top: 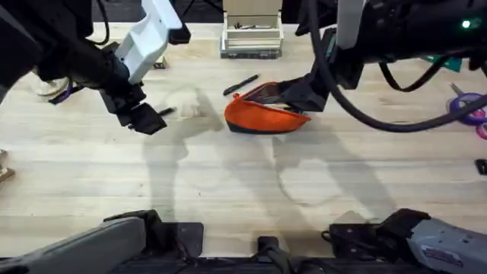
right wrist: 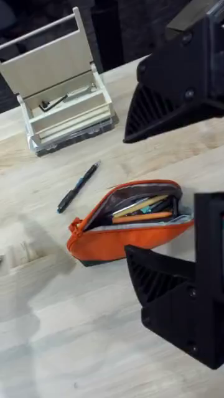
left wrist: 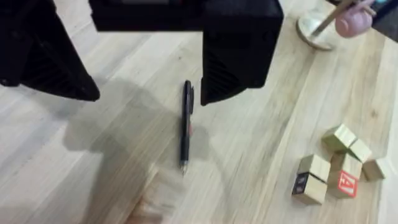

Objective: Unzip the bag, pick up the pens from the table one at a time and place them inside, then zip the bag closed.

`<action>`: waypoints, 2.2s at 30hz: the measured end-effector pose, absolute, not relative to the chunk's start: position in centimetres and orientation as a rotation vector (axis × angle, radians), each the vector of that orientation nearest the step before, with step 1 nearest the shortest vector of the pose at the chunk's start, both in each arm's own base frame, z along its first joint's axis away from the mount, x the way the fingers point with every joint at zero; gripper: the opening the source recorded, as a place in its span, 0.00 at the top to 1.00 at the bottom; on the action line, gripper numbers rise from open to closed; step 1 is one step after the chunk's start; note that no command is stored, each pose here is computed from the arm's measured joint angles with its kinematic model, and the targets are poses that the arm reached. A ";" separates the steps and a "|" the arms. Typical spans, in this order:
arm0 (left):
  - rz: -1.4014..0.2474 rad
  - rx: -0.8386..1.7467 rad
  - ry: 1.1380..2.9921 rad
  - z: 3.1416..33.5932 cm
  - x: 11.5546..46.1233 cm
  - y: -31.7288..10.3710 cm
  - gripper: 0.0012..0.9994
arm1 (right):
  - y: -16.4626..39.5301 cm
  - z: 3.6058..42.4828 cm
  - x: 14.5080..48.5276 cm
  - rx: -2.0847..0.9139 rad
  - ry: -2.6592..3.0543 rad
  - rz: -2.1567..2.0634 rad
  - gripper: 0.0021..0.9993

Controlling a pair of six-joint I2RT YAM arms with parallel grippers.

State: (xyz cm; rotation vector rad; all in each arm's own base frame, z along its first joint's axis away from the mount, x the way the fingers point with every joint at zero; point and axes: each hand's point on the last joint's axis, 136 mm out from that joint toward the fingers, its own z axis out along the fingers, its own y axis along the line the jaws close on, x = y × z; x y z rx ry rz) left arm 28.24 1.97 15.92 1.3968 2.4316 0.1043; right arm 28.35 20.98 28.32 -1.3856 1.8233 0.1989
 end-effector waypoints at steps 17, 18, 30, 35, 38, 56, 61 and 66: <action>0.170 1.131 2.597 15.8 27.5 6.7 0.01 | 21.0 28.3 28.4 -1.385 1.824 0.199 0.00; 0.170 1.130 2.597 15.8 27.5 6.7 0.01 | 21.0 28.3 28.4 -1.385 1.824 0.199 0.00; 0.167 1.128 2.601 15.8 27.4 6.7 0.01 | 21.0 28.3 28.4 -1.363 1.842 0.212 0.00; 0.168 1.129 2.600 15.7 27.5 6.7 0.01 | 21.0 28.3 28.4 -1.359 1.845 0.214 0.00; 0.148 1.138 2.615 15.1 27.7 6.8 0.01 | 21.0 28.3 28.4 -1.359 1.845 0.214 0.00; -0.118 1.225 2.799 6.1 29.0 7.1 0.01 | 21.0 28.3 28.4 -1.353 1.850 0.218 0.00; -0.184 1.239 2.808 4.4 29.3 6.8 0.01 | 21.0 28.3 28.4 -1.353 1.850 0.218 0.00; -0.215 1.249 2.807 3.9 29.5 6.7 0.01 | 21.0 28.3 28.4 -1.353 1.850 0.218 0.00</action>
